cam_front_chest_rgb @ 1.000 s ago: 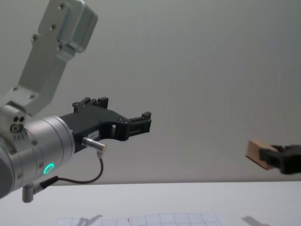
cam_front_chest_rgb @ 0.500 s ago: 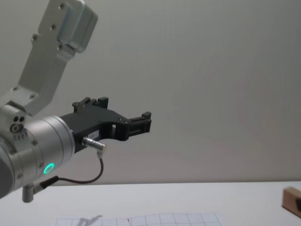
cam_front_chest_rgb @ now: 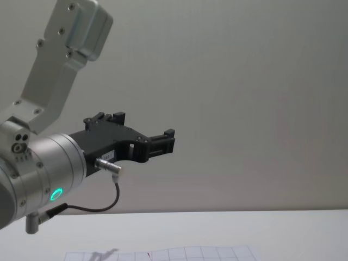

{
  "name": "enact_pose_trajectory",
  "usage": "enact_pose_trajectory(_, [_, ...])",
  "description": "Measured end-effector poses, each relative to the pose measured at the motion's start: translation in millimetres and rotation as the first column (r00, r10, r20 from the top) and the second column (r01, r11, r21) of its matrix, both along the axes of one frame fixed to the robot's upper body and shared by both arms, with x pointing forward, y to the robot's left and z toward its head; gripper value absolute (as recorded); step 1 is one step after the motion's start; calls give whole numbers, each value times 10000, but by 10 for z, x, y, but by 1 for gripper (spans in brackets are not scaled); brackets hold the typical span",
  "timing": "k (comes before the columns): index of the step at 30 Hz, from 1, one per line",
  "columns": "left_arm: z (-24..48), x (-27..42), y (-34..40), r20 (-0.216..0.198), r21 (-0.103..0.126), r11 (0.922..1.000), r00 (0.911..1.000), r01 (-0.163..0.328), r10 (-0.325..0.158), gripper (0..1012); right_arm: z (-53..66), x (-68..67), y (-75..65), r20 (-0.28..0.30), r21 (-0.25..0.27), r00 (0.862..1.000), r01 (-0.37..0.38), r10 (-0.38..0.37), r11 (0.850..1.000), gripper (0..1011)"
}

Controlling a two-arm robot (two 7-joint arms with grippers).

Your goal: Use the one hand to pick up the stamp and affix it onto the A4 paper.

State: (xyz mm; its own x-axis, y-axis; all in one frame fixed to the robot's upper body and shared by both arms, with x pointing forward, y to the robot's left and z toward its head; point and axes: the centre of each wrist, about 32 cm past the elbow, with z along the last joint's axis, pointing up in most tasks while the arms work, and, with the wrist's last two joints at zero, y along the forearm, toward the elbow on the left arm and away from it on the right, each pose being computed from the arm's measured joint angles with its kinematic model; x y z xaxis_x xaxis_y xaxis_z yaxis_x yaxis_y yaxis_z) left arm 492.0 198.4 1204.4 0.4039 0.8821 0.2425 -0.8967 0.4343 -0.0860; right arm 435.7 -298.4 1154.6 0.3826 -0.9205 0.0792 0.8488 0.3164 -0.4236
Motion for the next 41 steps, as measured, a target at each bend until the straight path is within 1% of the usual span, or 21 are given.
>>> enact_pose_trajectory(8, [0,0,0,0,0,10000,10000,0,0,1001,-45,3,-17,-165,-135,9999,-51,49,9999,228])
enact_pose_trajectory(9, [0,0,0,-1,0,10000,10000,0,0,1001,-52,3,-18,-195,-151,9998,-65,62,9999,273])
enact_pose_trajectory(10, [0,0,0,0,0,10000,10000,0,0,1001,-55,4,-18,-207,-157,9998,-73,70,9998,291])
enact_pose_trajectory(11, [0,0,0,-1,0,10000,10000,0,0,1001,-59,4,-19,-223,-171,9997,-81,77,9998,331])
enact_pose_trajectory(12, [0,0,0,0,0,10000,10000,0,0,1001,-59,4,-19,-223,-171,9997,-81,77,9998,331])
enact_pose_trajectory(13, [0,0,0,-1,0,10000,10000,0,0,1001,-64,5,-20,-240,-182,9997,-89,85,9998,393])
enact_pose_trajectory(14, [0,0,0,-1,0,10000,10000,1,-1,1001,-66,5,-20,-246,-188,9997,-93,88,9998,414])
enact_pose_trajectory(16, [0,0,0,0,0,10000,10000,0,0,1001,-71,6,-22,-264,-205,9996,-101,95,9997,497])
enact_pose_trajectory(17, [0,0,0,-1,1,10000,10000,1,-1,1001,-73,6,-22,-271,-207,9996,-104,99,9997,497])
enact_pose_trajectory(19, [0,0,0,0,0,10000,10000,0,0,1001,-76,7,-22,-284,-218,9995,-112,106,9997,596])
enact_pose_trajectory(25, [0,0,0,0,0,10000,10000,-1,1,1001,-84,7,-25,-317,-239,9994,-126,119,9996,756])
enact_pose_trajectory(28, [0,0,0,0,1,10000,10000,0,0,1001,-86,8,-26,-326,-247,9994,-131,122,9996,865])
enact_pose_trajectory(29, [0,0,0,0,0,10000,10000,1,-1,1001,-87,9,-26,-328,-250,9994,-132,124,9996,865])
enact_pose_trajectory(31, [0,0,0,0,0,10000,10000,1,-1,1001,-88,9,-26,-333,-255,9994,-135,126,9996,940])
enact_pose_trajectory(35, [0,0,0,0,0,10000,10000,0,0,1001,-90,10,-25,-338,-260,9993,-140,131,9996,1001])
enact_pose_trajectory(41, [0,0,0,0,0,10000,10000,1,-1,1001,-91,10,-26,-342,-265,9993,-144,134,9995,1001])
